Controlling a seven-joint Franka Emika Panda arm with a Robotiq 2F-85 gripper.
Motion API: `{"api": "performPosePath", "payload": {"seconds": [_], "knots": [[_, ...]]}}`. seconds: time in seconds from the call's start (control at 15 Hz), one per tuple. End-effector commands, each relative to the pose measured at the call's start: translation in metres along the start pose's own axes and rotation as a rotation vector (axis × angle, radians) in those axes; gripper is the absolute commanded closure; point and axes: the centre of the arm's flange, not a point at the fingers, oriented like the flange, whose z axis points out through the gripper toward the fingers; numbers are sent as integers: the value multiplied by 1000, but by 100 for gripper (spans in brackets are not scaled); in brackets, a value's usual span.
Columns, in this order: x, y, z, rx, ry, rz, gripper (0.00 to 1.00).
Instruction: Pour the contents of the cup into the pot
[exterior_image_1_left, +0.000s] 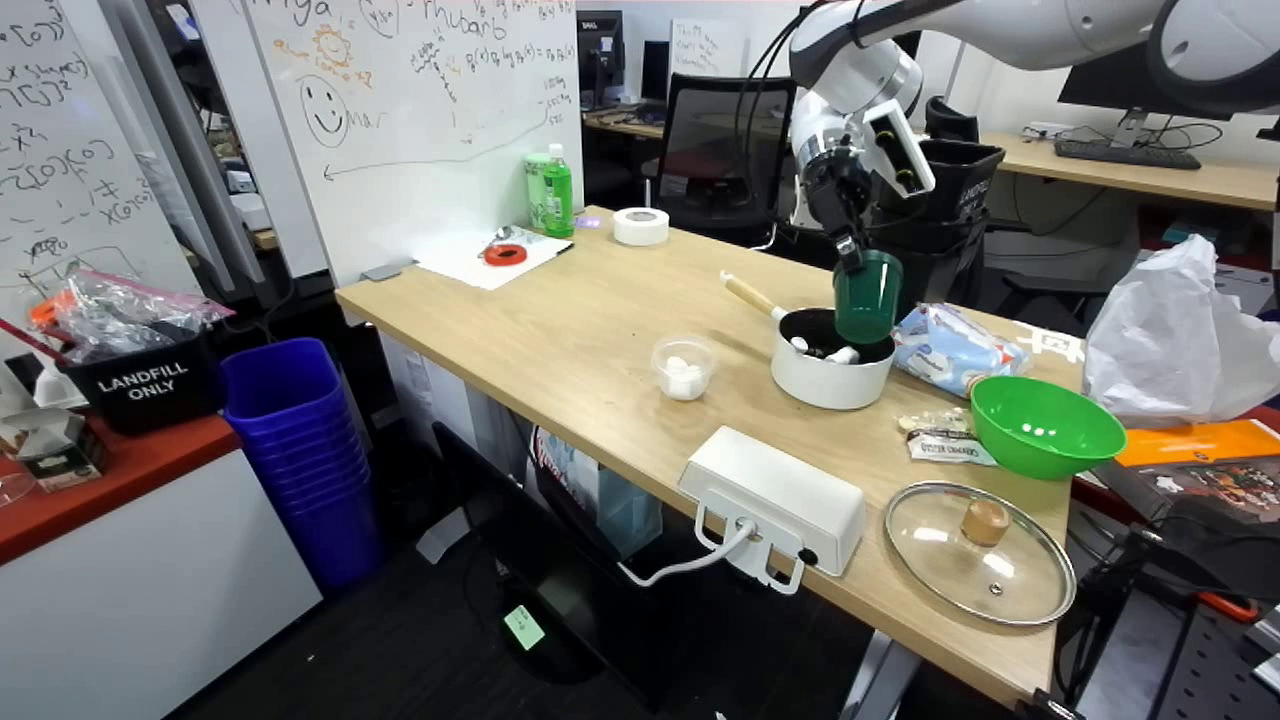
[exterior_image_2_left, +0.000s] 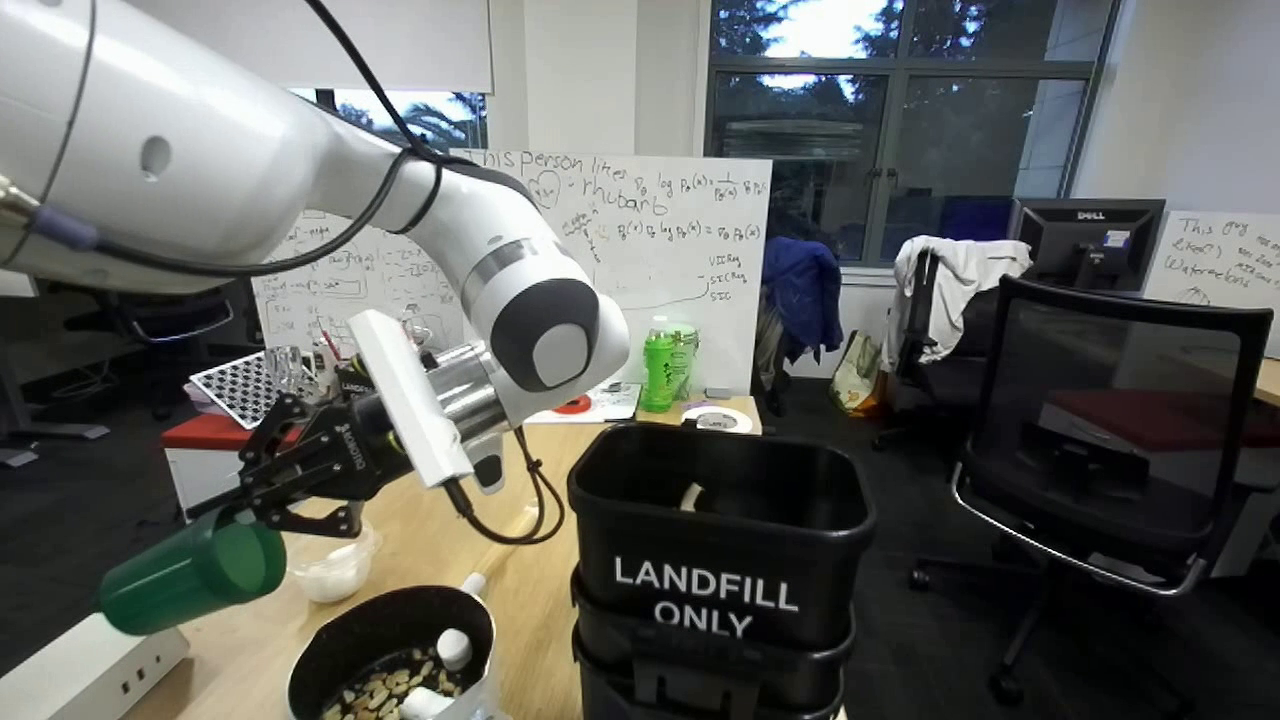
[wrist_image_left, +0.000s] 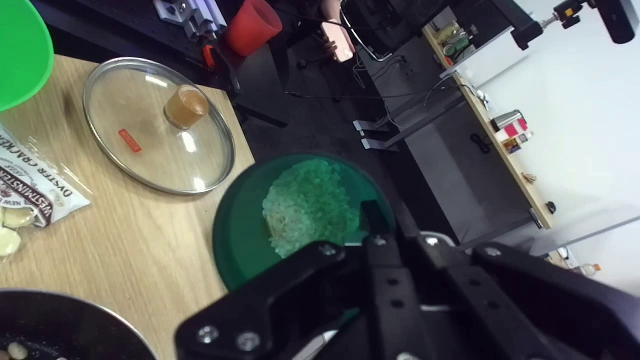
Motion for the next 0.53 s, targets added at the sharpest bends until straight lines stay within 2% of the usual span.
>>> {"api": "performPosePath", "payload": {"seconds": [0.0,0.47], "knots": [[15,0,-25,76,13,-17,99],[23,11,-40,169,69,-40,99]]}}
